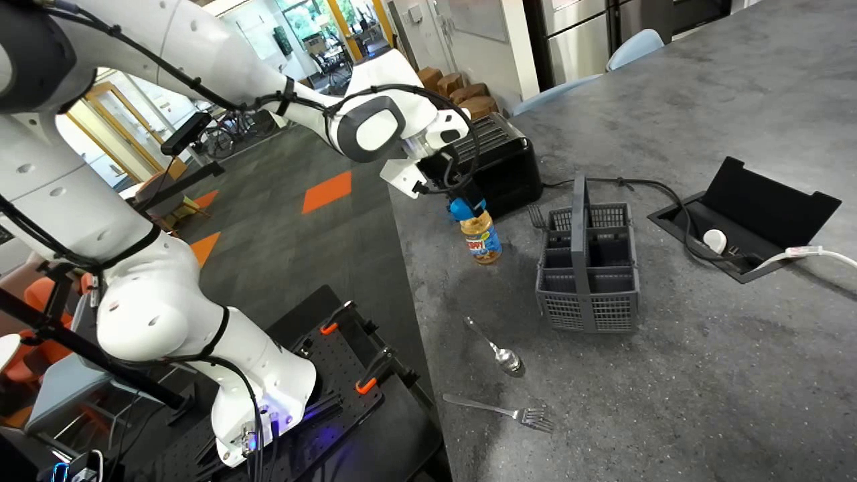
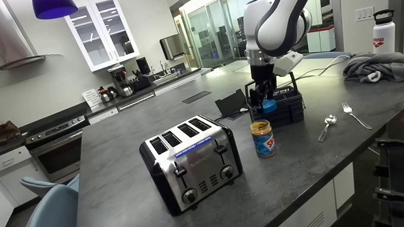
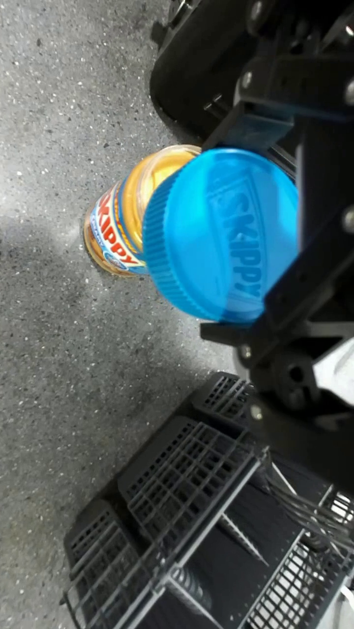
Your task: Put the blue lid on the bottle
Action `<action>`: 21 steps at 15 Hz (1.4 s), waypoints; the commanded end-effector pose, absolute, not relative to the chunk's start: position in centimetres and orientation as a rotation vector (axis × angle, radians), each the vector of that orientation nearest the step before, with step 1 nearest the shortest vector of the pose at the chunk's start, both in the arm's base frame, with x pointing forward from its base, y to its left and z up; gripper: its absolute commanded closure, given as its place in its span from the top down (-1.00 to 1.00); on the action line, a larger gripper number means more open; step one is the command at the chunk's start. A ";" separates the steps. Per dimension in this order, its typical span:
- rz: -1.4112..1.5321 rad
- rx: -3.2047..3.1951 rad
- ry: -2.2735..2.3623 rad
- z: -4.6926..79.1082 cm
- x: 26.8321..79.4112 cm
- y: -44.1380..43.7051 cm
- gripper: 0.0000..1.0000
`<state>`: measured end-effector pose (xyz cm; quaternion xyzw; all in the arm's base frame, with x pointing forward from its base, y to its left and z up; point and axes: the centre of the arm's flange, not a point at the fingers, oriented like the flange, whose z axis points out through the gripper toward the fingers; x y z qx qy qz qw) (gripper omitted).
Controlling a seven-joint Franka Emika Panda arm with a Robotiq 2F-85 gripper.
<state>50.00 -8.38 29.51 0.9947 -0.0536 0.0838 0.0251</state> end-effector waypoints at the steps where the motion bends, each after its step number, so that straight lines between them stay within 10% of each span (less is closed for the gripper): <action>1: 0.204 3.093 -0.143 29.5 51.4 -7.3 0.10; 21: 0.266 3.064 -0.061 24.8 51.5 -5.6 0.10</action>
